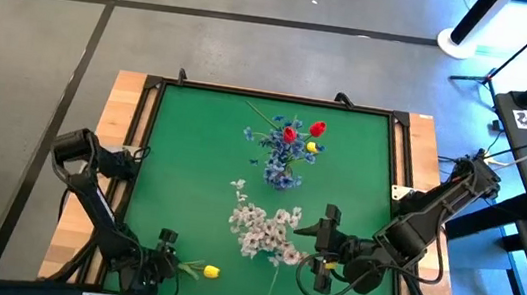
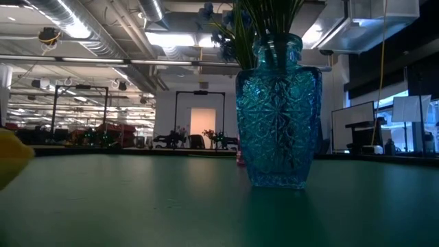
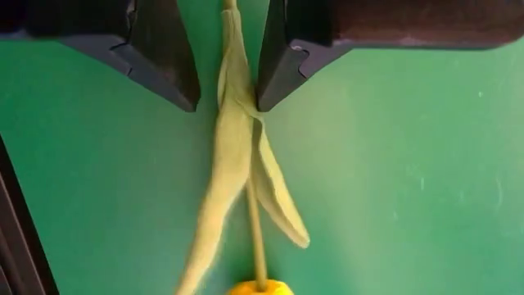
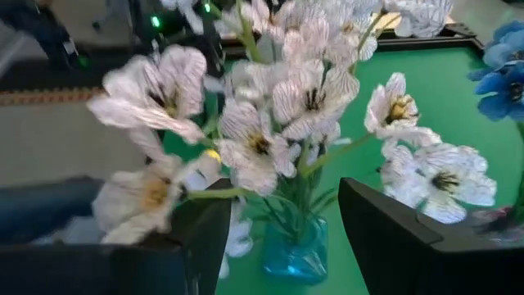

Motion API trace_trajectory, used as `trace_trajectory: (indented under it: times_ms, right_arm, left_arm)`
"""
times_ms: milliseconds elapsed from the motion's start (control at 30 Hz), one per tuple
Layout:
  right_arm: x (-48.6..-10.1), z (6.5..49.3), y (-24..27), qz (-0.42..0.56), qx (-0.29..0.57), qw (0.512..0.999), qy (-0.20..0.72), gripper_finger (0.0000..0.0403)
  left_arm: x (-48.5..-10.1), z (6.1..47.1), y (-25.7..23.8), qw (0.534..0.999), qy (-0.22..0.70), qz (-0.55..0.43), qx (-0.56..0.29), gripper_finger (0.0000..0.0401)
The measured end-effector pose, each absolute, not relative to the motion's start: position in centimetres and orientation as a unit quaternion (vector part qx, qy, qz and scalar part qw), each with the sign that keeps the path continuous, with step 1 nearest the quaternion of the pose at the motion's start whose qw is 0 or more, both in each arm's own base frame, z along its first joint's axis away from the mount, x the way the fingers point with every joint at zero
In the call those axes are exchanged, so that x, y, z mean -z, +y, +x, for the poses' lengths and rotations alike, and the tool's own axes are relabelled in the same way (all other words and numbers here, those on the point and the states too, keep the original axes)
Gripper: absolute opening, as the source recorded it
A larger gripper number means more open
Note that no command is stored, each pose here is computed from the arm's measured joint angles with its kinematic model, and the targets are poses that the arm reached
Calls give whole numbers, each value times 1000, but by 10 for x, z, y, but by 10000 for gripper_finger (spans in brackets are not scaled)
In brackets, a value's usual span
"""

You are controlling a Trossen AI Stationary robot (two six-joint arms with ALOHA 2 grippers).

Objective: Sort flowers into vase by color
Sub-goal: Put the white flowers into the blue vase, then put the bottom yellow flower into the blue vase

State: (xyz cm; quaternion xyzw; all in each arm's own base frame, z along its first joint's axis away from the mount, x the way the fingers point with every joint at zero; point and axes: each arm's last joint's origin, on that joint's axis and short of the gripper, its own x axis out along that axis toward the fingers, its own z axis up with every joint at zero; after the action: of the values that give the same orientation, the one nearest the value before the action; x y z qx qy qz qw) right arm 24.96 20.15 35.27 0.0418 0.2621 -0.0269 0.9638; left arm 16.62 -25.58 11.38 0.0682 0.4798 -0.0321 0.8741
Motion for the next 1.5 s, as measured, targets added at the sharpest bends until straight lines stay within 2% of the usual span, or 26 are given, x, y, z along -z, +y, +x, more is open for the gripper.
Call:
trace_trajectory:
  times_ms: [133, 300, 400, 500, 633, 800, 867, 1033, 1133, 1300, 1400, 1500]
  right_arm:
    - [-366, 238, 200, 10, 21, 963, 268, 225]
    - [-375, 212, 198, -30, 8, 956, 293, 225]
    - [-370, 197, 200, -41, 19, 947, 319, 225]
    - [-357, 184, 207, -17, 37, 941, 335, 225]
    - [-324, 170, 223, 23, 35, 937, 348, 225]
    - [-271, 162, 243, 108, 10, 942, 317, 225]
    - [-251, 166, 249, 127, 1, 952, 278, 225]
    - [-214, 188, 275, 101, -31, 973, 203, 225]
    - [-210, 205, 294, 73, -39, 986, 144, 225]
    - [-214, 247, 313, 25, 26, 998, 49, 225]
    - [-213, 279, 313, 35, 53, 997, 34, 225]
    - [-214, 307, 309, 48, 39, 998, 33, 225]
  left_arm:
    - [-120, 172, -252, 883, 470, 14, -12, 102]
    - [-140, 183, -236, 884, 463, -26, -60, 16]
    - [-154, 183, -232, 889, 454, -28, -54, 12]
    - [-170, 186, -230, 912, 406, -28, -48, 9]
    - [-195, 193, -239, 950, 311, -34, -8, 5]
    - [-220, 211, -252, 977, 197, -52, 59, 3]
    - [-227, 219, -254, 983, 159, -58, 77, 3]
    - [-236, 237, -254, 989, 87, -49, 106, 4]
    - [-234, 250, -249, 988, 69, -56, 123, 4]
    - [-223, 274, -241, 984, 45, -77, 151, 5]
    - [-215, 284, -239, 980, 37, -84, 174, 5]
    - [-210, 289, -238, 980, 30, -76, 179, 5]
